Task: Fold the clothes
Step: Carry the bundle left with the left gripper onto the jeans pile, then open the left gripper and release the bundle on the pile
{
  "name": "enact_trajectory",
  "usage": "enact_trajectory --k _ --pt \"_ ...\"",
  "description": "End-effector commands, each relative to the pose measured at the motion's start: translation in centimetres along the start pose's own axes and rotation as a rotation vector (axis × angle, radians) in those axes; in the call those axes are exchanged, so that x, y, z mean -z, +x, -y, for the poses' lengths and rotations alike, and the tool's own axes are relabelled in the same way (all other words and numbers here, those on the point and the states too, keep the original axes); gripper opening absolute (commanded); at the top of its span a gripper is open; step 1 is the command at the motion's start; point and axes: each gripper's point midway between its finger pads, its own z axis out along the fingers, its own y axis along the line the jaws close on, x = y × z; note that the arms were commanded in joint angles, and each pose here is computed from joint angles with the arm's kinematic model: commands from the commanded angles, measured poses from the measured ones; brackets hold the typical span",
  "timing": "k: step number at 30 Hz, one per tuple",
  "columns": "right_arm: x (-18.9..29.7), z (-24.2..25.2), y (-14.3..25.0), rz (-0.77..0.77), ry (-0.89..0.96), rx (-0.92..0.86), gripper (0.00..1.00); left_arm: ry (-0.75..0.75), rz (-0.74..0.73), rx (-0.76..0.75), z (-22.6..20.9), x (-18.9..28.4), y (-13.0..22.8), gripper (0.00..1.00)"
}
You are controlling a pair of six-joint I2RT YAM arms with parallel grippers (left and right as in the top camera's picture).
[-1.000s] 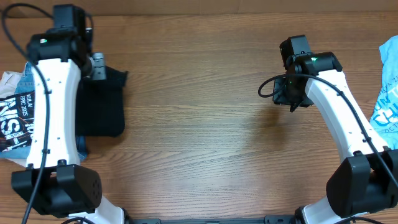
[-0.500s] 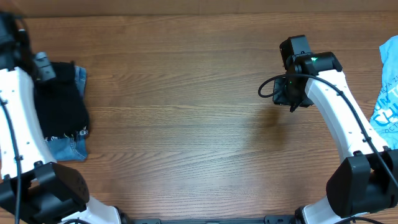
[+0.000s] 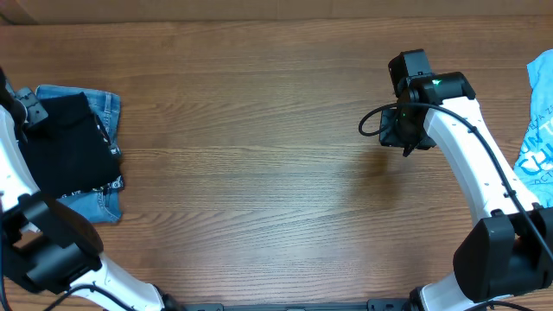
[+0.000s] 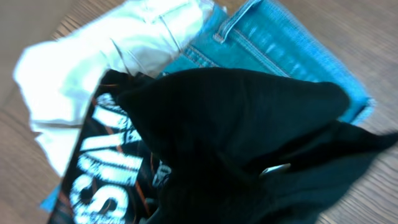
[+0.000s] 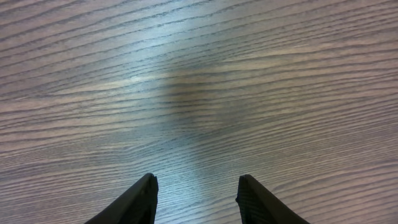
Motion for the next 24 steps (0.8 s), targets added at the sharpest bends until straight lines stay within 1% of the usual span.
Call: enact_trajectory --k 1,7,9,10,11,12,13,14,15,16,17,22,24 --pt "1.4 0.1 -0.8 0.049 -0.012 -0.011 0.46 0.022 -0.014 0.022 -0.1 -1.4 -0.2 0.07" --pt "1.4 0.1 -0.8 0.049 -0.012 -0.011 0.46 0.013 -0.004 0.043 -1.0 -2.7 -0.7 0.09" --pt "1.4 0.1 -0.8 0.049 -0.013 -0.011 0.46 0.011 0.011 0.051 -1.4 -2.7 -1.1 0.11" --pt "1.4 0.1 -0.8 0.049 -0.012 -0.014 0.46 0.01 0.02 0.054 -1.5 -2.7 -1.3 0.15" --pt "1.4 0.1 -0.8 0.049 -0.015 -0.014 0.46 0.009 0.029 0.057 -1.6 -2.7 -1.5 0.2" --pt "1.4 0.0 -0.8 0.047 -0.021 -0.014 0.46 0.007 0.043 0.061 -1.8 -2.7 -1.8 0.33" --pt "1.4 -0.2 -0.7 0.045 -0.028 -0.013 0.46 0.005 0.056 0.067 -2.1 -2.7 -2.2 0.49" --pt "1.4 -0.3 -0.7 0.043 -0.035 -0.014 0.46 0.004 0.068 0.074 -2.3 -2.7 -2.5 0.73" --pt "1.4 -0.3 -0.7 0.042 -0.038 -0.013 0.46 0.003 0.076 0.095 -2.6 -2.7 -2.7 0.89" --pt "1.4 -0.3 -0.7 0.042 -0.037 -0.013 0.46 0.002 0.082 0.112 -2.9 -2.5 -2.9 0.96" --pt "1.4 -0.3 -0.7 0.042 -0.037 -0.013 0.46 0.003 0.085 0.12 -3.0 -2.3 -3.0 1.0" --pt "1.4 -0.3 -0.7 0.043 -0.037 -0.013 0.47 0.061 0.109 0.119 -2.3 0.3 -3.6 1.0" --pt "1.4 -0.3 -0.8 0.045 -0.038 -0.014 0.47 0.123 0.133 0.109 -1.1 2.0 -3.9 1.0"
